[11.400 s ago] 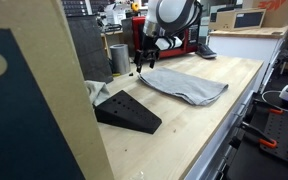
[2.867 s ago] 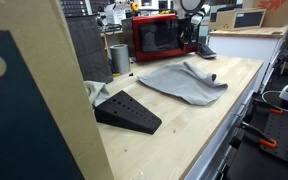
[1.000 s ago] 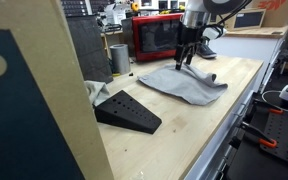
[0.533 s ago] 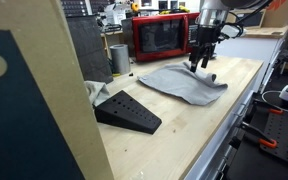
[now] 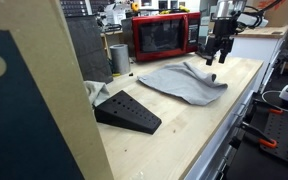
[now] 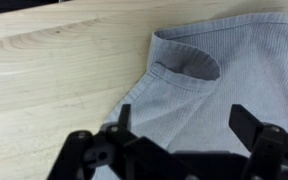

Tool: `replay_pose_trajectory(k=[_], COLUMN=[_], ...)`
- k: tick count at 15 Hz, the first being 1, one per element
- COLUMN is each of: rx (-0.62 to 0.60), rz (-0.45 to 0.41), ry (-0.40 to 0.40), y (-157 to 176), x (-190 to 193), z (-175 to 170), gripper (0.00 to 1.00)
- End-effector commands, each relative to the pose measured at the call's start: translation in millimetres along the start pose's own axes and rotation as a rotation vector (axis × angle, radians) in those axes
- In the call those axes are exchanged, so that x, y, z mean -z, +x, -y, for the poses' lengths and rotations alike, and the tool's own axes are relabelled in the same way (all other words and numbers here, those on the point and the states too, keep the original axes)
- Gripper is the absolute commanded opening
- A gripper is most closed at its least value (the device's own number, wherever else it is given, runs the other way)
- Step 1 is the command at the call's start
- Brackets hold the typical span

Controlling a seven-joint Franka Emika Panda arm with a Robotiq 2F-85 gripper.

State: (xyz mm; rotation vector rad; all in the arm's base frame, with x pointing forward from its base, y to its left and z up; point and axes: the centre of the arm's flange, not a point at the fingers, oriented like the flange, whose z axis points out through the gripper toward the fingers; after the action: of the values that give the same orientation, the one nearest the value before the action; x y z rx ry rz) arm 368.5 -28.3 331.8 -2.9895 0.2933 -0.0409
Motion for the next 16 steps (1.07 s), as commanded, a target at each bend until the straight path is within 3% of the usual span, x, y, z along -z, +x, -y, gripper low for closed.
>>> replay_pose_trajectory(k=[1, 5, 11, 16], rx=[0.035, 0.214, 0.443, 0.562], rz=[0.029, 0.102, 0.139, 0.014], ry=[0.009, -0.017, -0.14, -0.241], y=[-20.3, -20.9, -17.9, -5.1], x=[3.7, -17.6, -41.3, -50.4], z=[-12.4, -5.1, 7.3, 23.9], gripper=[1.0, 1.0, 1.0, 1.0])
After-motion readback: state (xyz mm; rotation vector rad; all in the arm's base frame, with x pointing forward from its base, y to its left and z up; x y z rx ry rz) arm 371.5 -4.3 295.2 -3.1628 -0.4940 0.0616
